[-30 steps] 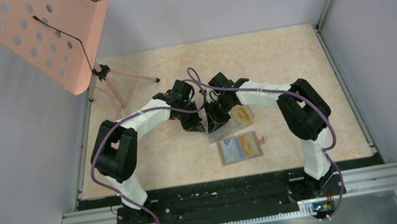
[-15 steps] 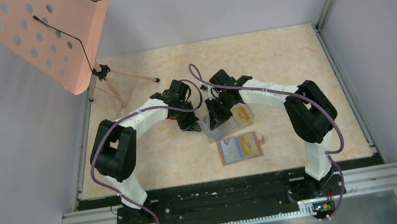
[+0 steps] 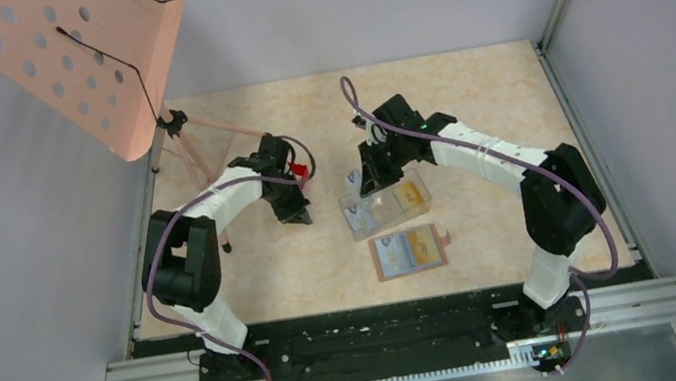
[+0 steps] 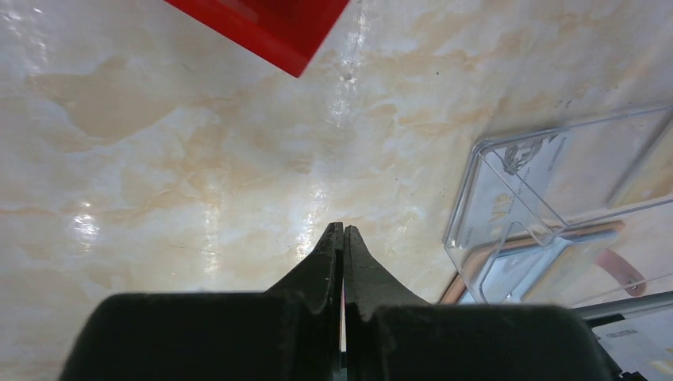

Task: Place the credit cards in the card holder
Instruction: Pick up the credit card from the storage box, then insert the credit card into the card holder.

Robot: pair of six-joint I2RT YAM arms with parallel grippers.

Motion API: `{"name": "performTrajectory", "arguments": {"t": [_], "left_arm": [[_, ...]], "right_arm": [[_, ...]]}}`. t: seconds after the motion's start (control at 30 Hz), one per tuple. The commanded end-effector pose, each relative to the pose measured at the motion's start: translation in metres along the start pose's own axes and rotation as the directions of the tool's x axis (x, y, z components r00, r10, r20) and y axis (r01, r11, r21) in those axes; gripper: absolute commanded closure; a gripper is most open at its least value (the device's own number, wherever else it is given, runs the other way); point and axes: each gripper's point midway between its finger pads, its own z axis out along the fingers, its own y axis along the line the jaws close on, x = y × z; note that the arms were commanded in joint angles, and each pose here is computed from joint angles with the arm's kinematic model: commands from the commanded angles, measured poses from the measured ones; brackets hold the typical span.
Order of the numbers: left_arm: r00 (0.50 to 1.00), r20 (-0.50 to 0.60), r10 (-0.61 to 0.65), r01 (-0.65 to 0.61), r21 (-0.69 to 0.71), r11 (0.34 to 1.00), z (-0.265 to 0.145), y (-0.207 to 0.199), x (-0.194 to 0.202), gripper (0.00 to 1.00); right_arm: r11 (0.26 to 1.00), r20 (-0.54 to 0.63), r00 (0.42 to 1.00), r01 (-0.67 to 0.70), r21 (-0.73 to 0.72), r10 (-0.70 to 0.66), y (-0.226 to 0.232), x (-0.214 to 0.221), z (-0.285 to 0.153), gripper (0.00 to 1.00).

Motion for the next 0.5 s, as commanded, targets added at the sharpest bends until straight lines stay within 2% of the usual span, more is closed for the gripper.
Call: {"name": "performTrajectory", "arguments": {"t": [0.0,0.23,0.47], "left_arm": [[0.998,0.058,0.04,-0.044,0.076,0.996,-0.025,-0.009,-0.013,1.0],[0.995,0.064,0.078,-0.094,0.288,0.953,-0.04,-0.05,0.003,0.78],[0.968,0.087,0.235,-0.25,0.37,0.895,-0.047,-0.102,0.054,0.74]], "right_arm": [[1.0,0.105,0.994,0.003,-0.014,-0.001,0.002,-0.019,-0.033,1.0],[0.998,0.167,0.984,-0.067,-0.008,0.067,-0.023,-0.019,-0.066,1.0],[0.993,0.125,0.987,-0.106,0.051,0.098,-0.047,0.022,-0.08,1.0]]}}
